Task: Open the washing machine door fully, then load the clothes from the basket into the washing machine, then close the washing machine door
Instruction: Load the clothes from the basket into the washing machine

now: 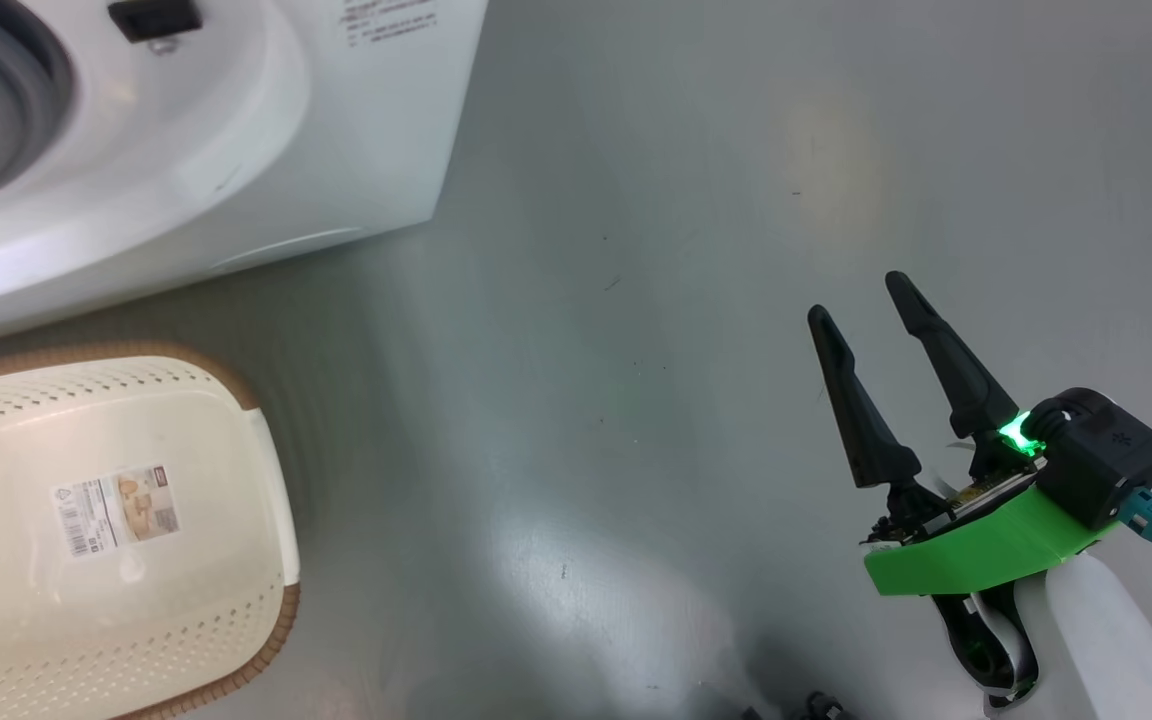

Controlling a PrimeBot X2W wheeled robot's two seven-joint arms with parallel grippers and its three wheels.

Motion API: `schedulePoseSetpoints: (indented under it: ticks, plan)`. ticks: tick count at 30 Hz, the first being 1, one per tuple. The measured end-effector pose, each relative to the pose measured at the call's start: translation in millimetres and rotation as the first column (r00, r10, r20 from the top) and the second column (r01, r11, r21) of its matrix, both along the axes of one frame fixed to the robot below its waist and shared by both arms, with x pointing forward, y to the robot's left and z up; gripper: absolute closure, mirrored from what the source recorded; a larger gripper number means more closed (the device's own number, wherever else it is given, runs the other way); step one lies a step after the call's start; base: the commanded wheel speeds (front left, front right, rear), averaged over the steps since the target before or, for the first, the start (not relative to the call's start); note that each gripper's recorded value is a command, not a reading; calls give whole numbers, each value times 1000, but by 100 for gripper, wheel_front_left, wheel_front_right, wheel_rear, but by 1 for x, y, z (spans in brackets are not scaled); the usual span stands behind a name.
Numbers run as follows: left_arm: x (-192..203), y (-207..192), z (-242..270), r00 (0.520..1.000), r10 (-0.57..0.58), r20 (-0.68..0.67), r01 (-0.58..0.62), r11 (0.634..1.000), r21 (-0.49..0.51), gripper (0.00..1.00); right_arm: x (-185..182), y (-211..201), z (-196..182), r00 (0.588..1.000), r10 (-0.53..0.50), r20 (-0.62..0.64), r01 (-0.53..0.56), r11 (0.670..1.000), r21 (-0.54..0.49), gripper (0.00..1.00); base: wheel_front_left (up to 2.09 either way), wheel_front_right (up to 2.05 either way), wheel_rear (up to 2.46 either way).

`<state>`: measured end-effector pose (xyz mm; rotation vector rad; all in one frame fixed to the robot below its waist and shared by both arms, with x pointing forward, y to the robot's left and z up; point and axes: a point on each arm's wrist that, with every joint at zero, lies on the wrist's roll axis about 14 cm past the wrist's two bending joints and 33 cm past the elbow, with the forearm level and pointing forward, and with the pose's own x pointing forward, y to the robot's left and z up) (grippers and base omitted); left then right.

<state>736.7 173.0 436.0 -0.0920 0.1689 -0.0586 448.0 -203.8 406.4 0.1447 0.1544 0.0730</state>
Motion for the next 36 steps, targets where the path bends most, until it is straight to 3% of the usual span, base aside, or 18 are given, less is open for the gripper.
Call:
schedulePoseSetpoints:
  ticks: [18, 36]
  plan:
    - [-54, 2, -4, 997, 14, 70, -12, 1000, -26, 0, 8, 7, 21, 997, 30, 67, -31, 1000, 5, 0, 0, 0, 0]
    - [-170, 8, 21, 986, 37, 162, -36, 999, -13, 0, -10, 14, 51, 990, 67, 123, -66, 998, -13, 0, 0, 0, 0]
